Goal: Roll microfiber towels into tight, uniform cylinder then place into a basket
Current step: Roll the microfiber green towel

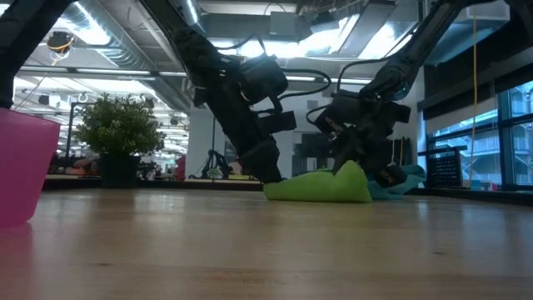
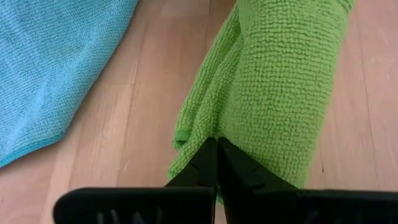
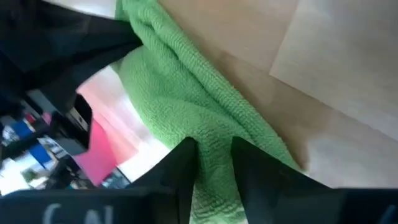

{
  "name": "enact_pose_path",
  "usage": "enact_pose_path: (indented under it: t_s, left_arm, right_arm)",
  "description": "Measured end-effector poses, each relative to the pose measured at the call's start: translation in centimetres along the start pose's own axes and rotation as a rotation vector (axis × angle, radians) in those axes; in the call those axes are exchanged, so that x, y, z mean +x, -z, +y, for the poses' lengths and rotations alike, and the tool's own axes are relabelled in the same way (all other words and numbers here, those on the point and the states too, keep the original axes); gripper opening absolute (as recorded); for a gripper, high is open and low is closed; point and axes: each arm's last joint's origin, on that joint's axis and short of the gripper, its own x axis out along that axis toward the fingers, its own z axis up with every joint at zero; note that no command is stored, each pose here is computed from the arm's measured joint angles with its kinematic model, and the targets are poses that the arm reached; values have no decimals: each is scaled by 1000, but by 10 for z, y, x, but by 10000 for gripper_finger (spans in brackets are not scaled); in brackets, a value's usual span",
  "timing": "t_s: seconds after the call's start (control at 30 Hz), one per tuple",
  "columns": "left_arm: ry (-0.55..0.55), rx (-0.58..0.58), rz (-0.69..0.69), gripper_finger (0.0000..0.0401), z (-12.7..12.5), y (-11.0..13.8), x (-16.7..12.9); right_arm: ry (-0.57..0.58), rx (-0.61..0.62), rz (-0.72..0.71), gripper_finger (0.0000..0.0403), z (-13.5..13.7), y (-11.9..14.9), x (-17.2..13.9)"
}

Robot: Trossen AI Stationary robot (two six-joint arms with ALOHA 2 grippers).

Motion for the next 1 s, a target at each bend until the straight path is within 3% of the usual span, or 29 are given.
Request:
enact_pose_path:
  t_s: [0.1,0.37,0.5,0.63,1.0]
  left_arm:
    - [0,0,0,0,0,0,0]
    - [1,-2,1,0,0,0,0]
    - [0,-1,1,0,0,0,0]
    - [2,-6,1,0,0,0,0]
    - [2,-35,2,0,0,0,0]
  right_arm:
    - [-6,11,-31,114,0,-2,-8]
    - [-48,-105,-222,115,28,14,-51]
    - [-72,-322,-274,115,51,38,-63]
    - [-73,-472,-235,115,63,57,-54]
    - [135,-495,-171,115,38,59,-2]
